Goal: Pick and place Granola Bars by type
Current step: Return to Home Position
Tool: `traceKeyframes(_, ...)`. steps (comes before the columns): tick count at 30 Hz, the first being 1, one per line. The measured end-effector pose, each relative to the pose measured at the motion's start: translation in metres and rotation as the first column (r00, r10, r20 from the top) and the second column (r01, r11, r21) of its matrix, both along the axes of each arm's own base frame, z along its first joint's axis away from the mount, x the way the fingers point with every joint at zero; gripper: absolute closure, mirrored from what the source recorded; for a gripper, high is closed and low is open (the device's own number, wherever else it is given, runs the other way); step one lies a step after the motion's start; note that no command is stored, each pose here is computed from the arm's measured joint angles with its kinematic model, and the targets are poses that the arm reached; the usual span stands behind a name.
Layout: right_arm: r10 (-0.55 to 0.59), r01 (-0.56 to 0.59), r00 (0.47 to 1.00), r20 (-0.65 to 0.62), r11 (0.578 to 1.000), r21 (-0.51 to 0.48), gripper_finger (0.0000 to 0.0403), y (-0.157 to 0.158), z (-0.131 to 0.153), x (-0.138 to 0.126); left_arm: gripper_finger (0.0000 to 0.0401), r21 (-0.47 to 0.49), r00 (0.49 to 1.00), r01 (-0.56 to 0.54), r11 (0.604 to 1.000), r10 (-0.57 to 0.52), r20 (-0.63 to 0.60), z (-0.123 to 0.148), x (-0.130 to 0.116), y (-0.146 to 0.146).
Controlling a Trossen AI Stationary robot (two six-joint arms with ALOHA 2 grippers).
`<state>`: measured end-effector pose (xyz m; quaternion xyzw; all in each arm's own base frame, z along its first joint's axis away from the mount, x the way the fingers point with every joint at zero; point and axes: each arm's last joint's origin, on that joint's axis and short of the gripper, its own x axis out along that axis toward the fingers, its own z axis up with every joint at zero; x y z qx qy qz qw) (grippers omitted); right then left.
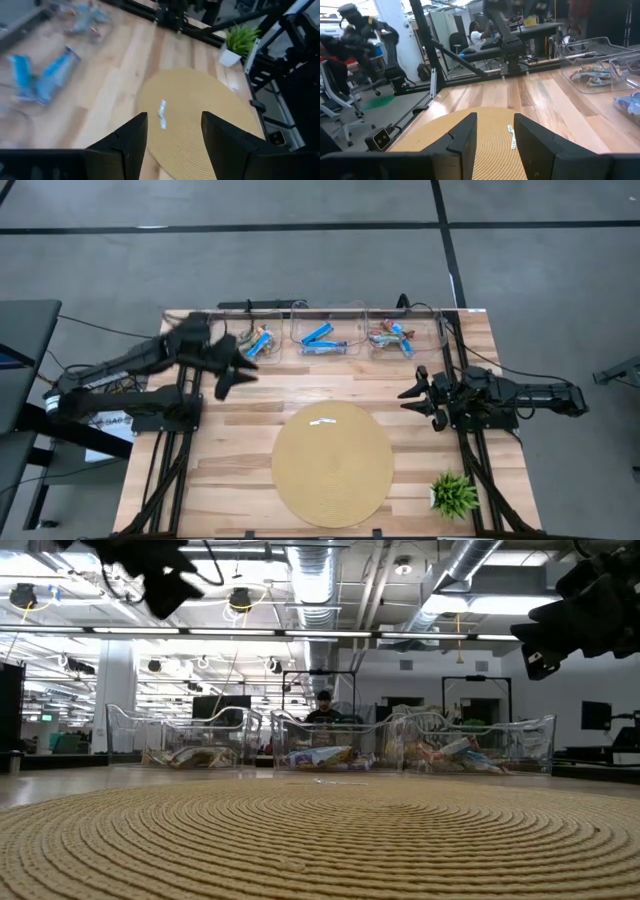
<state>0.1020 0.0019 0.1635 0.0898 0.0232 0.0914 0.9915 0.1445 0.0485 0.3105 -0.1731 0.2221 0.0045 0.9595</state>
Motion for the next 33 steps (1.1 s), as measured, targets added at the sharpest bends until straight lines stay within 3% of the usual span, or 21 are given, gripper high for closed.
traceKeyframes(4, 0.000, 0.000, 1.000, 0.000, 1.000, 0.000, 0.0280, 0.000, 0.000, 0.000, 0.0223, -0.040, 0.999, 0.005, 0.999, -0.004, 0.042, -0.039, -0.009, -0.024)
traceKeyframes(8, 0.000, 0.000, 1.000, 0.000, 1.000, 0.000, 0.0280, 0.000, 0.000, 0.000, 0.0223, -0.017, 0.996, 0.017, 1.000, -0.015, 0.084, -0.068, -0.026, -0.040)
traceKeyframes(15, 0.000, 0.000, 1.000, 0.000, 1.000, 0.000, 0.0280, 0.000, 0.000, 0.000, 0.0223, 0.073, 0.964, 0.099, 0.992, -0.114, 0.242, -0.092, -0.056, -0.051)
traceKeyframes(22, 0.000, 0.000, 1.000, 0.001, 1.000, 0.000, 0.0280, 0.000, 0.000, 0.000, 0.0223, 0.191, 0.903, 0.049, 0.980, -0.126, 0.412, -0.096, -0.066, -0.050)
traceKeyframes(27, 0.000, 0.000, 1.000, 0.002, 1.000, 0.000, 0.0280, 0.000, 0.000, 0.000, 0.0223, 0.279, 0.797, -0.007, 0.960, -0.163, 0.581, -0.088, -0.060, -0.050)
traceKeyframes(30, 0.000, 0.000, 1.000, 0.002, 1.000, 0.000, 0.0280, 0.000, 0.000, 0.000, 0.0223, 0.278, 0.712, -0.045, 0.959, -0.165, 0.683, -0.092, -0.059, -0.050)
traceKeyframes(33, 0.000, 0.000, 1.000, 0.001, 1.000, 0.000, 0.0280, 0.000, 0.000, 0.000, 0.0223, 0.256, 0.680, -0.042, 0.966, -0.160, 0.715, -0.106, -0.055, -0.050)
